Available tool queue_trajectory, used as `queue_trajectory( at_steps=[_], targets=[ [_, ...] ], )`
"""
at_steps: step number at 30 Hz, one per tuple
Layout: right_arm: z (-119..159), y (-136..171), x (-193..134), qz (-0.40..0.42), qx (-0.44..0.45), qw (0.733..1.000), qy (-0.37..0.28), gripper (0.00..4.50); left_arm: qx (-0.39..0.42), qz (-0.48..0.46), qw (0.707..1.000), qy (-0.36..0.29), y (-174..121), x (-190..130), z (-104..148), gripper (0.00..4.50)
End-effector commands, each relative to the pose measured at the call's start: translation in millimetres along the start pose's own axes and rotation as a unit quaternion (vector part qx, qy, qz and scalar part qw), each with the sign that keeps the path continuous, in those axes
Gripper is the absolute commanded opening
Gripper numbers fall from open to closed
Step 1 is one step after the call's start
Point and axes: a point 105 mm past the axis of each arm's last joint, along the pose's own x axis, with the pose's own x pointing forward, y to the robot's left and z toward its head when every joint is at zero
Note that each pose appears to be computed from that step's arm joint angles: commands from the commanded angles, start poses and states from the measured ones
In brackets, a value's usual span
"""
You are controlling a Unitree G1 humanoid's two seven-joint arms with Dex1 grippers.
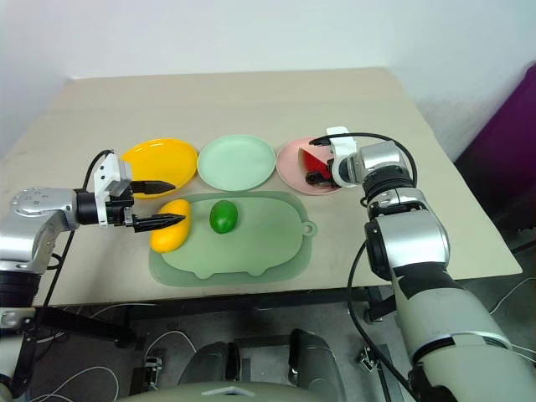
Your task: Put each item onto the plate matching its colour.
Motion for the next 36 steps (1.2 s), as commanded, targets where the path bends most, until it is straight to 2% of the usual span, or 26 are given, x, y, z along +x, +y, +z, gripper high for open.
queue_trajectory(
  at_steps=[1,4,17,25,31,36],
  targets=[
    [32,10,-11,0.014,-0.017,0.999,-0.048,4.46,0.024,0.006,1.000,-0.010,2,-6,14,4.50],
    [37,13,-13,0.020,-0.013,0.998,-0.058,4.46,0.025,0.005,1.000,-0.010,2,-6,14,4.50],
    [91,25,-46,0.079,0.033,0.980,-0.179,4.46,0.024,0.000,1.000,-0.013,3,-1,14,4.50],
    [125,39,-82,0.146,0.030,0.947,-0.284,4.46,0.025,0.001,1.000,-0.019,5,3,16,4.50],
    [118,47,-89,0.164,0.033,0.941,-0.294,4.46,0.024,0.008,0.999,-0.027,9,5,19,4.50],
    [109,61,-97,0.211,0.035,0.932,-0.293,4.46,0.024,0.009,0.999,-0.028,10,5,19,4.50]
  ],
)
